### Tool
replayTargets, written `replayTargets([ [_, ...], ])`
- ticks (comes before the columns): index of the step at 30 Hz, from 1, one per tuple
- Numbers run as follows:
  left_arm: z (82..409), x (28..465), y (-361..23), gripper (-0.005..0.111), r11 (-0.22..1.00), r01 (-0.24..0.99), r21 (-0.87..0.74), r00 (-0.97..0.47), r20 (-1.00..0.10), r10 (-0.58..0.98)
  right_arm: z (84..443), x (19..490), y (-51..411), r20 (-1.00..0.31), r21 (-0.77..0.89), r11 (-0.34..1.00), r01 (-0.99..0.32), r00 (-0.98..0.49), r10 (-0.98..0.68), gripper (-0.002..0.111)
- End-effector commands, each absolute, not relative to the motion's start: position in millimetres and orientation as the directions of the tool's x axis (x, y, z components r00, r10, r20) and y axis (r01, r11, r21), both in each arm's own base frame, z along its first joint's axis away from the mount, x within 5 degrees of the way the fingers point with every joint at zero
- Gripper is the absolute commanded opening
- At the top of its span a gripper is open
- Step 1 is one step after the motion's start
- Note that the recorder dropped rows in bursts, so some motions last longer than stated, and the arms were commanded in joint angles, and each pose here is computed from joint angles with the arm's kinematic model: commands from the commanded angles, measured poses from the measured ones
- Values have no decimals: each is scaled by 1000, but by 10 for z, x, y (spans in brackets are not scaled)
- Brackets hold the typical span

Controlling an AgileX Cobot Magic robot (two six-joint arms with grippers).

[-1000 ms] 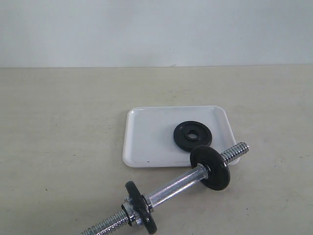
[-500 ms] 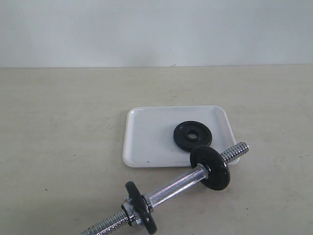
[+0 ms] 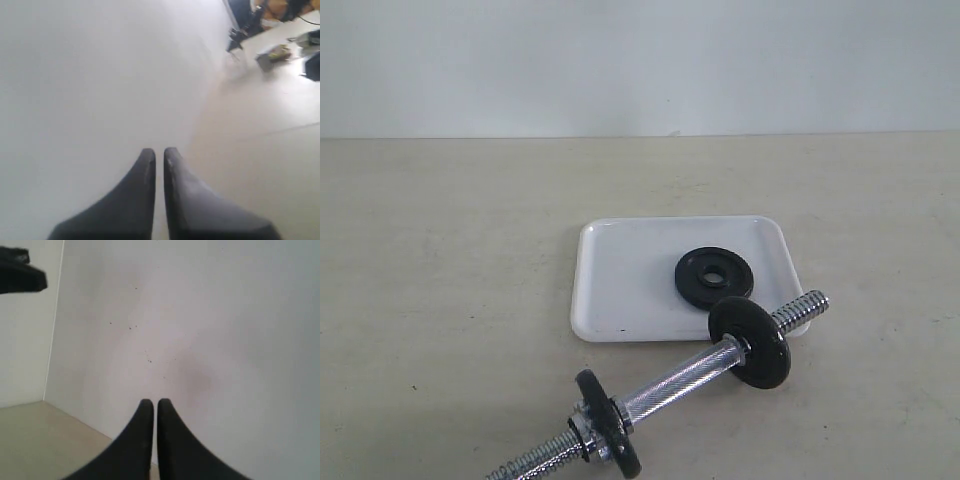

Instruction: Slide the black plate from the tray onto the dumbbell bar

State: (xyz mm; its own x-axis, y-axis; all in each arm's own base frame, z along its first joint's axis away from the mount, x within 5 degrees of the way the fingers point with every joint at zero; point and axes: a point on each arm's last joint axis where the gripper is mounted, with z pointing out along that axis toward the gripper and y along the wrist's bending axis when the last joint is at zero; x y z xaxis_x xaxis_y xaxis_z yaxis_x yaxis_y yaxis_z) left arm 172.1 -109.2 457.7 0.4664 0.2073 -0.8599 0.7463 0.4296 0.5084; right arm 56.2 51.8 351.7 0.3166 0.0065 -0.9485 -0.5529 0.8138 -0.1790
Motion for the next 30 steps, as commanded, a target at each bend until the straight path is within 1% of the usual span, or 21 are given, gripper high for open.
replayTargets([
  [1, 4687, 1909, -1053, 4, 612, 553, 565, 528, -806, 267, 3516, 552, 548, -945, -223, 789, -572, 325, -31, 1],
  [3, 4552, 2034, -1060, 4, 610, 517, 600, 486, -793, 367, 3503, 555, 550, -943, -244, 786, -567, 327, -57, 1],
  [5, 4397, 2110, -1115, 4, 586, 548, 597, 454, -800, 392, 3498, 556, 550, -943, -252, 785, -566, 326, -67, 1],
  [8, 4068, 2236, -1250, 4, 581, 650, 489, 327, -871, 367, 3498, 556, 550, -943, -252, 785, -566, 326, -67, 1],
  [11, 3627, 2394, -1416, 4, 597, 690, 410, 162, -890, 425, 3498, 556, 550, -943, -252, 785, -566, 326, -67, 1],
  [13, 3351, 2425, -1562, 4, 578, 728, 369, 74, -880, 468, 3496, 556, 550, -943, -254, 785, -565, 326, -70, 1],
  [15, 3105, 2405, -1790, 4, 527, 797, 294, -2, -872, 490, 3494, 557, 551, -942, -257, 784, -564, 327, -74, 1],
  [18, 2804, 2324, -2139, 4, 470, 862, 190, -98, -848, 521, 3484, 565, 545, -944, -259, 788, -558, 318, -85, 1],
  [21, 2545, 2237, -2404, 4, 429, 893, 140, -148, -807, 572, 3472, 576, 533, -954, -233, 798, -555, 290, -76, 1],
  [24, 2382, 2162, -2587, 6, 374, 914, 159, -123, -769, 627, 3468, 578, 532, -958, -218, 800, -559, 278, -66, 1],
  [26, 2340, 2119, -2680, 17, 370, 924, 96, -168, -766, 621, 3467, 578, 532, -958, -218, 800, -559, 277, -67, 1],
  [27, 2322, 2114, -2704, 26, 372, 926, 67, -193, -762, 618, 3464, 579, 532, -958, -221, 800, -558, 276, -71, 1],
  [29, 2306, 2128, -2735, 47, 399, 917, 12, -251, -760, 600, 3461, 580, 532, -962, -209, 800, -562, 267, -64, 1],
  [30, 2314, 2145, -2740, 60, 432, 902, -11, -285, -765, 578, 3461, 580, 532, -963, -204, 801, -563, 264, -60, 1],
])
